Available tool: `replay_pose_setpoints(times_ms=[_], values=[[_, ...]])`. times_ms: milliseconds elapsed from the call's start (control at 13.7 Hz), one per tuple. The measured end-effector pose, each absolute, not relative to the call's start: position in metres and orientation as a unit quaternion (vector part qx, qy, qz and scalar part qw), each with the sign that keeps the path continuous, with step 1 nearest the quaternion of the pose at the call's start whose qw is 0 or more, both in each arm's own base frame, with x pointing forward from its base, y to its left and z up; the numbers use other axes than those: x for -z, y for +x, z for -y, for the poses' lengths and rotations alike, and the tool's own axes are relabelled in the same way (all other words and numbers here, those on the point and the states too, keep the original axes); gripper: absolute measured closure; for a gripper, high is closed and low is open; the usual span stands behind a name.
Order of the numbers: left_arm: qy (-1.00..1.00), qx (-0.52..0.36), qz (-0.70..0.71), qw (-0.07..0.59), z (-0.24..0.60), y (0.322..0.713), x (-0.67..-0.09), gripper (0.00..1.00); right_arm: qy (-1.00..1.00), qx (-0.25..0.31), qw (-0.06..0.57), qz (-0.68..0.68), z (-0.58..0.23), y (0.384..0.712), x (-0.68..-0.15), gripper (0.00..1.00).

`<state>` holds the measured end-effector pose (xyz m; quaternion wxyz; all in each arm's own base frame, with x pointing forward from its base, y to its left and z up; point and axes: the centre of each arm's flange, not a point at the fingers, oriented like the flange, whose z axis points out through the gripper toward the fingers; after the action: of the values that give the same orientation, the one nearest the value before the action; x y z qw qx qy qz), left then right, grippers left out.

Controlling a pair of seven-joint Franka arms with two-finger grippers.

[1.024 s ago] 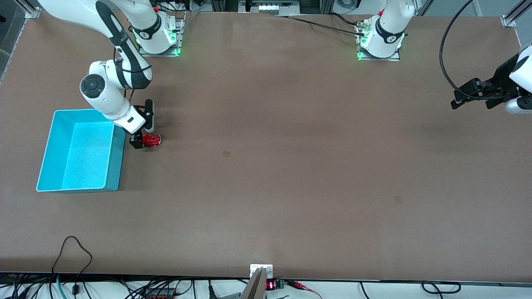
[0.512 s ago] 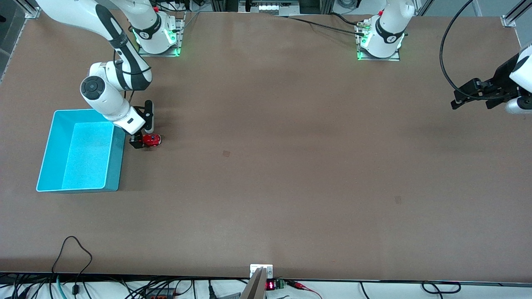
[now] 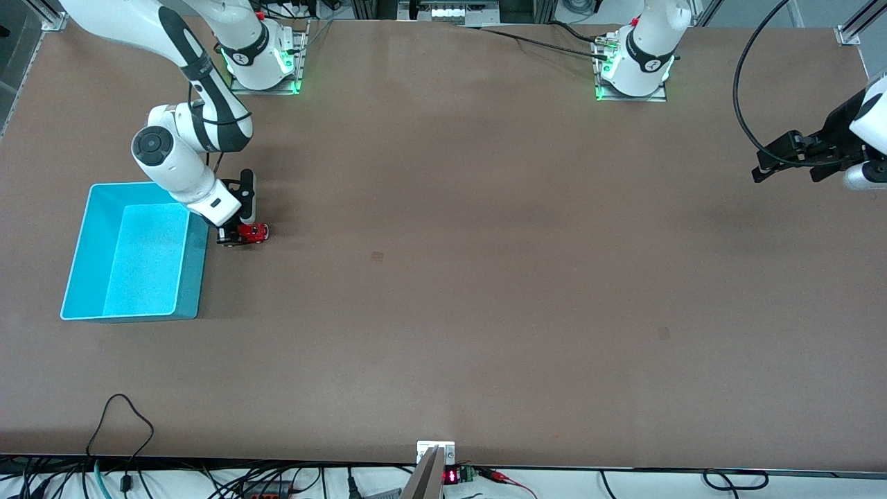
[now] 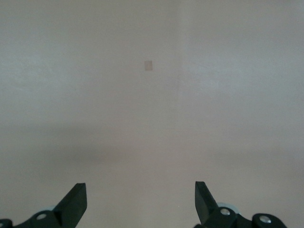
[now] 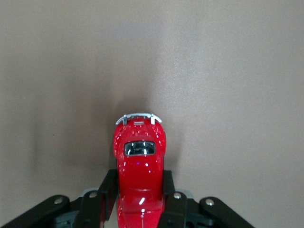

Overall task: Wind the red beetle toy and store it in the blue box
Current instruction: 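Lift the car with the right gripper and carry it into the blue box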

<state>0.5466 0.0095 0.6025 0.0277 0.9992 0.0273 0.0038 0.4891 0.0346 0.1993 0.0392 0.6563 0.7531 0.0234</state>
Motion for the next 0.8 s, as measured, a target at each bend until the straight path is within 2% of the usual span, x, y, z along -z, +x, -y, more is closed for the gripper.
replay_pose_setpoints(times_ms=[220, 585, 805], values=[[0.999, -0.004, -0.027, 0.028, -0.009, 0.547, -0.603, 0.0, 0.701, -0.02, 0.038, -0.712, -0.034, 0.495, -0.218, 0.58], [0.999, -0.004, -0.027, 0.028, -0.01, 0.547, -0.603, 0.0, 0.791, -0.035, 0.05, -0.609, -0.027, 0.512, -0.308, 0.58], [0.999, -0.004, -0.027, 0.028, -0.01, 0.547, -0.603, 0.0, 0.85, -0.05, 0.048, -0.522, 0.006, 0.536, -0.362, 0.58]])
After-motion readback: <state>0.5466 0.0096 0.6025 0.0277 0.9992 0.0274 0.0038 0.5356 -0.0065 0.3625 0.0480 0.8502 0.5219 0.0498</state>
